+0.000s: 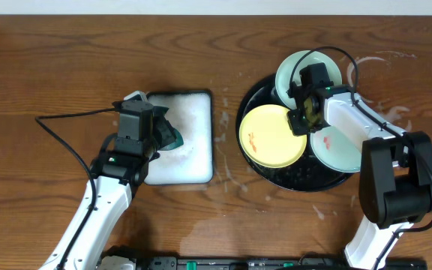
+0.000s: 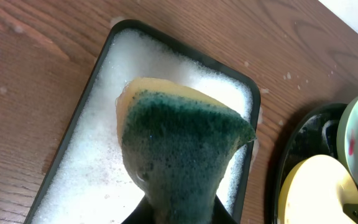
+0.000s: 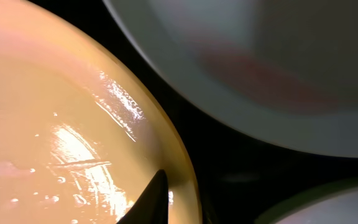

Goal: Clean dirty plates on tray and stack at the side
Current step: 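Grip the yellow plate's rim with the right gripper to hold it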

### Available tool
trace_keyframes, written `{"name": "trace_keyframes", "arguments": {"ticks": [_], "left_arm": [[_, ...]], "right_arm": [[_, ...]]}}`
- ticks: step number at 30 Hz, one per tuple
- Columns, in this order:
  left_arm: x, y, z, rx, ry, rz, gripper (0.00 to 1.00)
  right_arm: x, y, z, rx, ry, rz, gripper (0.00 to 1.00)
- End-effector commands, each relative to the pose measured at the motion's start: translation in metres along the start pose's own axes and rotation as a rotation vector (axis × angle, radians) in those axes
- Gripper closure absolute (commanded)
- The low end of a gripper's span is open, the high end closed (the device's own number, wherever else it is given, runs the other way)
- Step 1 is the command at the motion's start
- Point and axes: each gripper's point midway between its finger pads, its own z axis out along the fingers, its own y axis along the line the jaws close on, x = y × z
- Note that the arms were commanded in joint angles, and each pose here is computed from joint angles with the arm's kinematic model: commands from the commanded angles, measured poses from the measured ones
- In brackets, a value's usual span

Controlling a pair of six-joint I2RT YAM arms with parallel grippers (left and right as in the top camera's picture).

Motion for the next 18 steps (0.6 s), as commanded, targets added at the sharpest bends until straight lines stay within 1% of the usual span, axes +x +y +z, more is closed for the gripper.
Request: {"name": "trace_keyframes", "arguments": {"ticks": [1,4,10,18], "left_arm": [[-0.0070,-0.0063,-0.0026,0.010,-0.018,-0.012,0.93],[-0.0045,-0.0060,-0.0001,0.005,-0.009,-0.009,0.93],[-0.0069,-0.0081,0.0002,0.013,-0.018,-0.010,0.92],[-0.0070,-0.0080,0.0002,0.013,-0.019,-0.009,0.93]], "right_arm": [[0.0001,0.0136,-0.0014,-0.046,-0.004,-0.013,0.85],[0.0006,0.0154,-0.0014,-0.047,-0.001,-0.017,0.87],[0.0041,0.0153,-0.0014,-0.047,0.013,-0.017,0.98],[0.0040,0.0154,-0.0014,-0.048,0.013,-0.017,0.99]]}}
